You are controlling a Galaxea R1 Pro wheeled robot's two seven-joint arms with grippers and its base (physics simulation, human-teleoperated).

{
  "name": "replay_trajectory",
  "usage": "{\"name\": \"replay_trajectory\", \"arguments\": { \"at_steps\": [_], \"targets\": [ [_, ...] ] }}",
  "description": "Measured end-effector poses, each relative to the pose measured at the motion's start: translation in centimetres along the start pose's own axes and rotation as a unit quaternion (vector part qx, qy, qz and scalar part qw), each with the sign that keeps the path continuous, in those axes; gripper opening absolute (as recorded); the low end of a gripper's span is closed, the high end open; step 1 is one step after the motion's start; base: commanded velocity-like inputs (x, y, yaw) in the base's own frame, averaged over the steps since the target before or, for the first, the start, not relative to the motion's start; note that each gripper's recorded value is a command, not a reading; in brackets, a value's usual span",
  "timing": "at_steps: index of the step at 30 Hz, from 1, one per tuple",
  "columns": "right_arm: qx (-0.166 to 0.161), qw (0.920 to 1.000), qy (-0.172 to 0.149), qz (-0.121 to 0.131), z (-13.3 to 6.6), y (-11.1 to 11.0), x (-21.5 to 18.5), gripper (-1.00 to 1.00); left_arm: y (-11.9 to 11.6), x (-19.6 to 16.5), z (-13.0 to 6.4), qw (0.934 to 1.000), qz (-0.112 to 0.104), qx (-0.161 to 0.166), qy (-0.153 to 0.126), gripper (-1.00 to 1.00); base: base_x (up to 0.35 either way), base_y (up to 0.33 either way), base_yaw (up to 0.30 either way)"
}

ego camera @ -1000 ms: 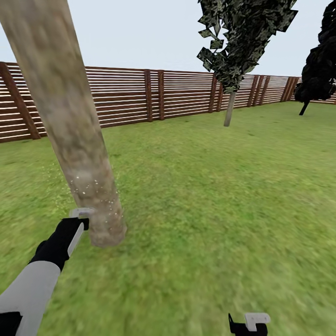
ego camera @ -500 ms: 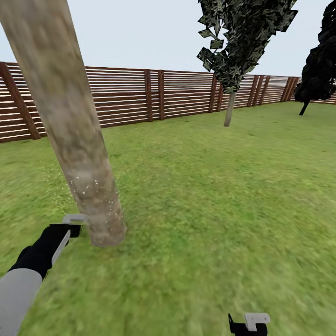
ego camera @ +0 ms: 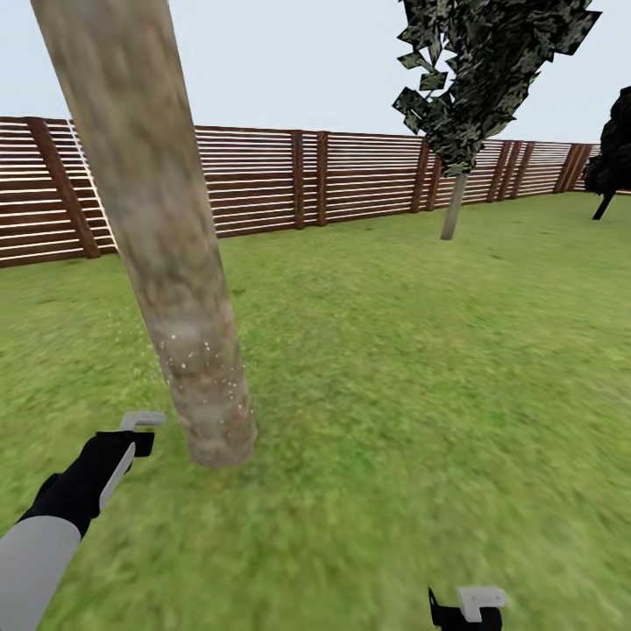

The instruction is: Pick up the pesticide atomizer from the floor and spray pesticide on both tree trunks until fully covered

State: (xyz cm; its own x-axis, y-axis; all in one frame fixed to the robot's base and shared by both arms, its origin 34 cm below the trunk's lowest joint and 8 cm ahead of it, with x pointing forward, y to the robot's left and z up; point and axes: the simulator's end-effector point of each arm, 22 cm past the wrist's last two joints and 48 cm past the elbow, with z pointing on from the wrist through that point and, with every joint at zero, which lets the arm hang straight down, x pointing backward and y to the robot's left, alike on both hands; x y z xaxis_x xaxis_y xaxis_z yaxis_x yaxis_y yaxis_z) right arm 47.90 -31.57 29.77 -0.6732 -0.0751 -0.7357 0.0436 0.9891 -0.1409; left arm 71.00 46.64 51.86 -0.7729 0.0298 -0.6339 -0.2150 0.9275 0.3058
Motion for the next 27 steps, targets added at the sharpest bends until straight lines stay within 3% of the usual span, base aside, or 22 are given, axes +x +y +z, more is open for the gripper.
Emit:
{"name": "replay_trajectory", "arguments": {
  "at_steps": [3,4,5,6,8,10,13,16,17,20,24,26,27],
  "targets": [
    [0.0,1.0,0.0,0.0,0.0,0.0,0.0,1.0,-0.3,0.4,0.0,1.0,0.0,0.002,0.003,-1.0,0.084,0.074,0.0],
    [0.0,1.0,0.0,0.0,0.0,0.0,0.0,1.0,-3.2,2.3,-0.1,0.9997,0.007,0.018,0.015,-1.0,0.004,0.004,0.0],
    [0.0,1.0,0.0,0.0,0.0,0.0,0.0,1.0,-6.9,2.9,-0.5,0.9988,-0.003,0.047,0.014,-1.0,0.001,0.001,0.0],
    [0.0,1.0,0.0,0.0,0.0,0.0,0.0,1.0,-7.5,2.2,-0.6,0.9988,-0.003,0.049,-0.007,-1.0,0.0,0.0,0.0],
    [0.0,1.0,0.0,0.0,0.0,0.0,0.0,1.0,-7.1,2.2,-0.4,0.9988,-0.005,0.045,-0.016,-1.0,0.0,0.0,0.0],
    [0.0,1.0,0.0,0.0,0.0,0.0,0.0,1.0,-6.9,5.2,-0.1,0.9991,0.002,0.043,0.002,-1.0,0.0,0.0,0.0],
    [0.0,1.0,0.0,0.0,0.0,0.0,0.0,1.0,-8.2,6.3,-0.2,0.9986,0.004,0.051,0.01,-1.0,0.0,0.0,0.0],
    [0.0,1.0,0.0,0.0,0.0,0.0,0.0,1.0,-14.5,5.4,-1.9,0.9953,-0.009,0.096,0.003,-1.0,0.0,0.0,0.0],
    [0.0,1.0,0.0,0.0,0.0,0.0,0.0,1.0,-14.8,5.3,-2.0,0.9952,-0.009,0.097,0.002,-1.0,0.028,0.0,0.0],
    [0.0,1.0,0.0,-0.001,0.0,0.0,0.0,1.0,-13.3,4.0,-1.5,0.9955,-0.019,0.085,-0.038,-1.0,0.264,0.0,0.0],
    [0.0,1.0,0.001,-0.001,0.0,0.0,0.1,1.0,-13.5,4.1,-1.5,0.9952,-0.022,0.086,-0.041,-1.0,0.265,0.0,0.0],
    [-0.001,1.0,0.001,-0.001,0.0,0.0,0.1,1.0,-12.5,4.2,-1.2,0.9959,-0.018,0.079,-0.041,-1.0,0.04,0.0,0.0],
    [-0.001,1.0,0.001,-0.001,0.0,0.0,0.1,1.0,-10.9,4.9,-0.8,0.997,-0.012,0.066,-0.038,-1.0,0.008,0.0,0.0]
  ]
}}
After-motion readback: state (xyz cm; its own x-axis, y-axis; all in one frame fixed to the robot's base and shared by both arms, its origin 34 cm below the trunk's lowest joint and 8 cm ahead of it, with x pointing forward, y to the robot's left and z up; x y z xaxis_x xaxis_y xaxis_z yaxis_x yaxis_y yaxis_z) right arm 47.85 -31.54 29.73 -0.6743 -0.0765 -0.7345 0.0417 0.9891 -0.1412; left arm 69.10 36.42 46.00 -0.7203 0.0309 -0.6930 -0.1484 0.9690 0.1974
